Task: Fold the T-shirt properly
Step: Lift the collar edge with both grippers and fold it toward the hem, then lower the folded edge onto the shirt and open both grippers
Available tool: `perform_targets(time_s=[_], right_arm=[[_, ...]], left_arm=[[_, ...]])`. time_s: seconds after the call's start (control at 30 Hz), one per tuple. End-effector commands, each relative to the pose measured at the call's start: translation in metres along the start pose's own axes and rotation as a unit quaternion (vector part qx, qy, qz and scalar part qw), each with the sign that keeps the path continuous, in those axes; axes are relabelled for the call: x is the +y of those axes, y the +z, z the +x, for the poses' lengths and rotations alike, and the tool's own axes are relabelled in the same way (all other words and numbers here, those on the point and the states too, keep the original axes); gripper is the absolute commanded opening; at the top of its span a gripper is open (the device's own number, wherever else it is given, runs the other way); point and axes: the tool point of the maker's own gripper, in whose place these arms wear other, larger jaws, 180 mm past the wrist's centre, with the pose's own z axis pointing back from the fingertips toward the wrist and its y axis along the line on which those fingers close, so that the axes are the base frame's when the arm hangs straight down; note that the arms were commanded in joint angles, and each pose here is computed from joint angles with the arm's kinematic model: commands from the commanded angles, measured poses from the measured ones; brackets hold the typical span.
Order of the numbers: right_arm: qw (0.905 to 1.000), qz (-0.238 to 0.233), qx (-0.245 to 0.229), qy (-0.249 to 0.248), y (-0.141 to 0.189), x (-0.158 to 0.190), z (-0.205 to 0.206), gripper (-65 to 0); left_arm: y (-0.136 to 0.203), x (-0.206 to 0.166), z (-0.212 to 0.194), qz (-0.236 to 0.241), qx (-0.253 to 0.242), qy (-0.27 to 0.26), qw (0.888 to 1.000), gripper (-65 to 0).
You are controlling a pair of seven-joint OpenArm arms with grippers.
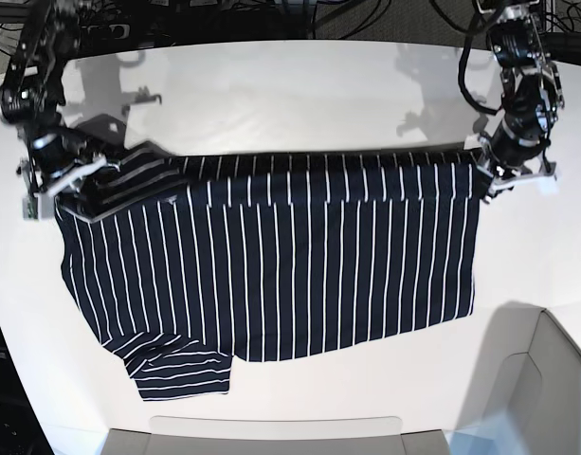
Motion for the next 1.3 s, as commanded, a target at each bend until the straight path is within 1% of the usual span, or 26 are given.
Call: perform_targets(time_s=[0.0, 0.13, 0.23, 0.4, 0.57, 0.7, 0.77, 0.87, 0.93, 1.03, 1.27], right_arm=[[0.9996, -0.011, -0.018, 0.017, -0.003, -0.008, 0.016, -65.0], [0.9982, -0.036, -0.007, 0.047, -0.020, -0.019, 0.021, -65.0], [0.9965, -0.044, -0.004, 0.071, -0.032, -0.021, 0.027, -65.0], [0.9936, -0.059, 0.014, 0.095, -0.053, -0.028, 0.032, -65.0], [0.9920, -0.062, 0.033, 0.105, -0.072, -0.036, 0.034, -65.0], [0.9893, -0.046, 0.058, 0.126, -0.094, -0.024, 0.033, -65.0], [0.9896, -0.035, 0.051, 0.130, -0.104, -0.017, 0.037, -65.0], [0.9917, -0.019, 0.034, 0.122, -0.119, -0.011, 0.040, -65.0], [0.9914, -0.019, 0.039, 0.123, -0.128, -0.013, 0.040, -65.0], [0.9909, -0.026, 0.042, 0.126, -0.139, -0.017, 0.046, -65.0], [0.9940, -0.013, 0.008, 0.109, -0.159, -0.016, 0.065, -65.0]], left_arm=[[-0.001, -0.007, 0.013, -0.009, -0.015, -0.003, 1.000, -65.0], [-0.012, -0.010, 0.022, -0.010, -0.019, 0.008, 1.000, -65.0], [-0.017, -0.013, 0.034, -0.009, -0.024, 0.005, 1.000, -65.0], [-0.043, -0.023, 0.033, -0.007, -0.001, -0.004, 1.000, -65.0], [-0.059, -0.026, 0.040, -0.003, 0.002, 0.012, 1.000, -65.0], [-0.071, -0.028, 0.041, -0.001, 0.010, 0.021, 1.000, -65.0], [-0.080, -0.033, 0.036, 0.002, 0.020, 0.014, 1.000, -65.0], [-0.090, -0.035, 0.038, 0.018, 0.020, -0.005, 1.000, -65.0], [-0.094, -0.033, 0.039, 0.027, 0.021, -0.009, 0.999, -65.0], [-0.095, -0.033, 0.044, 0.030, 0.014, -0.011, 0.999, -65.0], [-0.096, -0.037, 0.045, 0.028, 0.014, -0.013, 0.999, -65.0]])
